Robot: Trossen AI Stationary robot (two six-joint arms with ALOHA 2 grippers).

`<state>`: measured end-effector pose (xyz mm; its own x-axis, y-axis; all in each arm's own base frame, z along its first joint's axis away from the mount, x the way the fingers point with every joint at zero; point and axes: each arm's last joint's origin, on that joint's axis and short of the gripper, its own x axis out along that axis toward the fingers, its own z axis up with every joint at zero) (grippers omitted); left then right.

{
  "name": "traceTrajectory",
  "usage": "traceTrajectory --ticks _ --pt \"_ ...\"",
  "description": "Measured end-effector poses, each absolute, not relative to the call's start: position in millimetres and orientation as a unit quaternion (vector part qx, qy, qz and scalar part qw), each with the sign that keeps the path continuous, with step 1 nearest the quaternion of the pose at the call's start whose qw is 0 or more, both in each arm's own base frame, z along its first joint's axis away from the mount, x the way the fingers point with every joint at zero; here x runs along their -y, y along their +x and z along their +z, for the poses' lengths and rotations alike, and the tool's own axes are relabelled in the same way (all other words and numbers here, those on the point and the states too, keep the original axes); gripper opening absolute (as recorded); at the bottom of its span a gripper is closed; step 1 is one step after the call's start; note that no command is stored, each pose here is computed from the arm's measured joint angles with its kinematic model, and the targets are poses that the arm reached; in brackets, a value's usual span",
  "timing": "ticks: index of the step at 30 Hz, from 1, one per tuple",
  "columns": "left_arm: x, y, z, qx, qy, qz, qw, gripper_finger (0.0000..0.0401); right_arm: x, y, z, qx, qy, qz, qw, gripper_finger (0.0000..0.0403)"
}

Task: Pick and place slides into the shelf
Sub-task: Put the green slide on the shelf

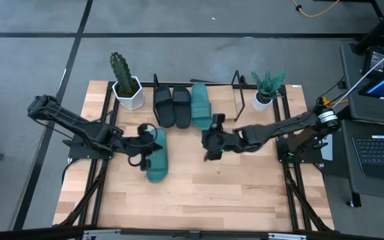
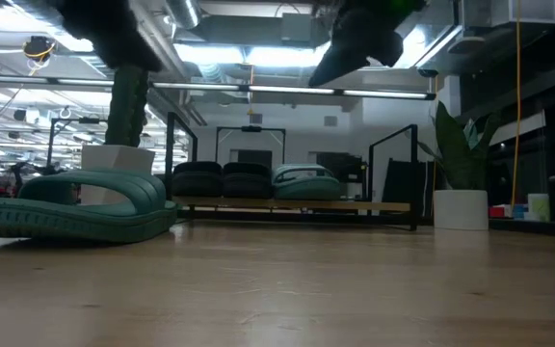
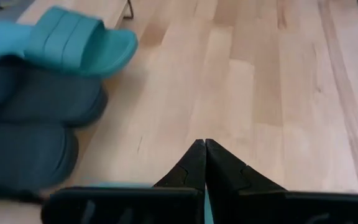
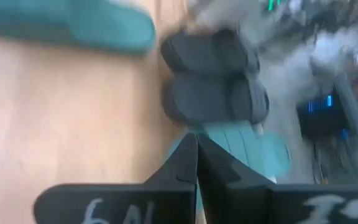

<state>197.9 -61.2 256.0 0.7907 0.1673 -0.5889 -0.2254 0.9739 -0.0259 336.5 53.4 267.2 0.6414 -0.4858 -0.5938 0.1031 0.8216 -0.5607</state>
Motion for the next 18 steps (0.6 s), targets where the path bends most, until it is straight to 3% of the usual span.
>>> traceTrajectory --ticks 9,18 --pt "59.9 172.3 260.9 -0.361 -0.134 0.046 0.922 0.0 -66.3 321.6 236.7 -0.248 -0.266 -0.141 0.921 0.0005" --pt "62.2 179.2 251.3 -0.392 -0.128 0.049 0.91 0.0 -62.4 319.7 226.0 -0.24 -0.232 -0.127 0.934 0.0014"
